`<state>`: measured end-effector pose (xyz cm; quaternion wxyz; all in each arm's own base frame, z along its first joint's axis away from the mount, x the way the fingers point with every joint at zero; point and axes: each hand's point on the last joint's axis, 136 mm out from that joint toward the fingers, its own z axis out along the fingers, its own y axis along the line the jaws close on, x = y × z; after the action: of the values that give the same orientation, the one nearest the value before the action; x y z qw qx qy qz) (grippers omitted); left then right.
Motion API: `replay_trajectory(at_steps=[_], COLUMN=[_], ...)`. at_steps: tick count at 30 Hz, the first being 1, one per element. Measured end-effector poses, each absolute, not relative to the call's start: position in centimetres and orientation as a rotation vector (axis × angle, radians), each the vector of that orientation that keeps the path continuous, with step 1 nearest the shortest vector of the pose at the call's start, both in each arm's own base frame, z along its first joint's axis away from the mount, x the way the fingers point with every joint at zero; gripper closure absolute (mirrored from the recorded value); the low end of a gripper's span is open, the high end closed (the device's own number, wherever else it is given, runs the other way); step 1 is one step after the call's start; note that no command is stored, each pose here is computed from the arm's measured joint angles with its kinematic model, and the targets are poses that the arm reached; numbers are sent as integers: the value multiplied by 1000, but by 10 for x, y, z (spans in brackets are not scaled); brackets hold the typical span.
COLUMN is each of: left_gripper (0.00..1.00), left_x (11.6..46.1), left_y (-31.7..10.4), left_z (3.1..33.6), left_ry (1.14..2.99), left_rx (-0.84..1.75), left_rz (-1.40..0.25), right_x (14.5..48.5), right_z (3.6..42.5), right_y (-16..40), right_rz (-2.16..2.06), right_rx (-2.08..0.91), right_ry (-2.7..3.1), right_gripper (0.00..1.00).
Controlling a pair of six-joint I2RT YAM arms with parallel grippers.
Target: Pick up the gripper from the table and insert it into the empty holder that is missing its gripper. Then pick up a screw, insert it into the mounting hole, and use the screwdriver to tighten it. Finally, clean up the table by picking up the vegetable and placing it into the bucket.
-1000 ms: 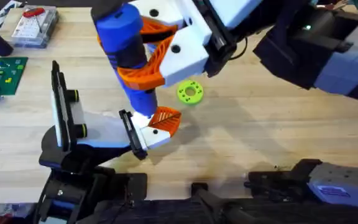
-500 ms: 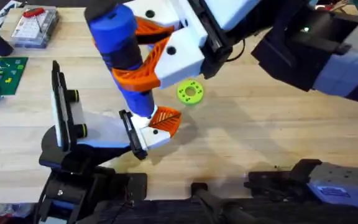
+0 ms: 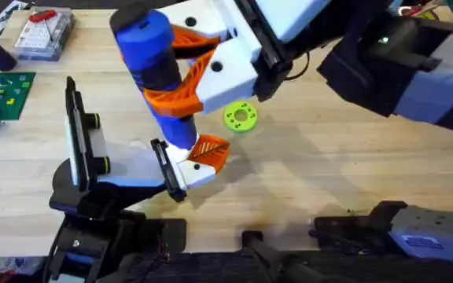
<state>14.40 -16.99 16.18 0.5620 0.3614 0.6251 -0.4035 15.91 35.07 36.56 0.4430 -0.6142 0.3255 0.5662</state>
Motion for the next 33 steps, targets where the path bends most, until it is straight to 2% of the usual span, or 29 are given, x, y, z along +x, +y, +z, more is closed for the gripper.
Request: replay_trajectory(at_steps=[33], left_gripper=[990], left_x=[144], left_y=[-170], left_z=[162], left_ry=[1472], left_rx=[851], left_rz=[-950], right_x=[159], right_z=[358], right_y=[351], right_rz=[1410], right_rx=[-1525], right_ry=[823], right_gripper=[891])
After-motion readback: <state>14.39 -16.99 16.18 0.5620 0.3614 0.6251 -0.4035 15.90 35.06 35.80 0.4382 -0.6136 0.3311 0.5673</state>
